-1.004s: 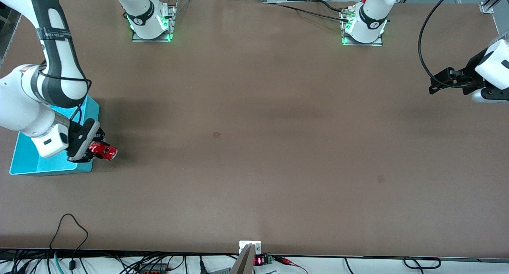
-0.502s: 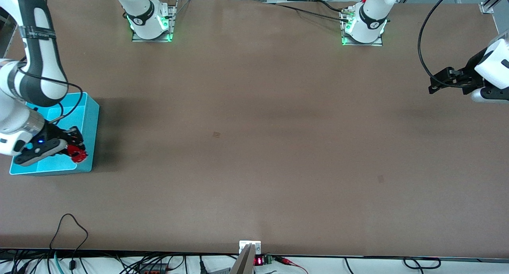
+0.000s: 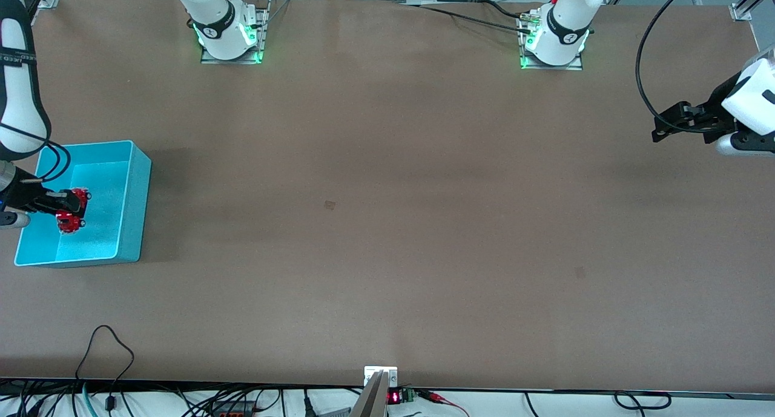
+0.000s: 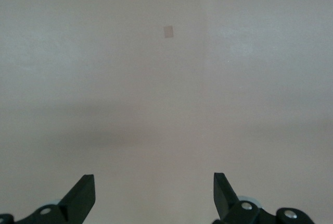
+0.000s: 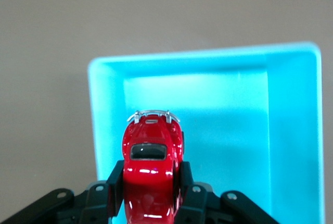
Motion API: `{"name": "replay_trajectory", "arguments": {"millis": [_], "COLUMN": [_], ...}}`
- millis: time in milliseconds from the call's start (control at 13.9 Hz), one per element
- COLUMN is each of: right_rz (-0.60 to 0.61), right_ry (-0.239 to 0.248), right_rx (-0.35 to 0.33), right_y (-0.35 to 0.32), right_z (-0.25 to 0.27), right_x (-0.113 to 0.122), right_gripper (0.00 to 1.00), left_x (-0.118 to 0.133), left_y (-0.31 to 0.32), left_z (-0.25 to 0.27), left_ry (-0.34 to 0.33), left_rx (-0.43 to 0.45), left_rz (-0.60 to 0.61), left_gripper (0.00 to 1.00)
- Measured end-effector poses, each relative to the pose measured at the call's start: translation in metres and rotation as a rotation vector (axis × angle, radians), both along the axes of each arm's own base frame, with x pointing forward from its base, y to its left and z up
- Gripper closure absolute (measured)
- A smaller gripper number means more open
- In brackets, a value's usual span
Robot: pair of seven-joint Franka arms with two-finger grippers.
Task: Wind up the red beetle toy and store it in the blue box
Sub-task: 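Lift the car with the right gripper and lower it into the box, then open the right gripper to release the car inside the box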
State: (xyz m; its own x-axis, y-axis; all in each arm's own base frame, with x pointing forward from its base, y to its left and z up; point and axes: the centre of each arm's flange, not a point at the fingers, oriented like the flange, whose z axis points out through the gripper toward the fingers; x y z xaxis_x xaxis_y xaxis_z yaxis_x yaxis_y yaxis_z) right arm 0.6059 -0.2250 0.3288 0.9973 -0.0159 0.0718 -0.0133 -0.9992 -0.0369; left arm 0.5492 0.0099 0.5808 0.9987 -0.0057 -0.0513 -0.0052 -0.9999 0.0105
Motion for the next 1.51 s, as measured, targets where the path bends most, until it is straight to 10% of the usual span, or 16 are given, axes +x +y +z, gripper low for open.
{"name": "replay_trajectory", "arguments": {"millis": [502,1290,1505], "right_rz": [-0.064,-0.094,-0.099], "right_ry": [0.108,0.091,0.082], "right_rx": [0.024,-0.012,0.007], "right_y": [-0.012,-0.027,-0.03], "right_z": [-0.068,-0.134,-0.135], "right_x": [-0.015,-0.019,-0.02], "right_gripper": [0.56,0.56,0.3], "left_x": [-0.001,-0.003,-0.003], "left_y": [0.001,0.001,0.001], "left_z": [-0.001,-0.002,-0.002], "left_ry": [0.011,0.024,0.03], "left_rx": [0.0,-0.001,-0.001], "left_rz": [0.001,0.001,0.001], "left_gripper": [0.0,0.0,0.0]}}
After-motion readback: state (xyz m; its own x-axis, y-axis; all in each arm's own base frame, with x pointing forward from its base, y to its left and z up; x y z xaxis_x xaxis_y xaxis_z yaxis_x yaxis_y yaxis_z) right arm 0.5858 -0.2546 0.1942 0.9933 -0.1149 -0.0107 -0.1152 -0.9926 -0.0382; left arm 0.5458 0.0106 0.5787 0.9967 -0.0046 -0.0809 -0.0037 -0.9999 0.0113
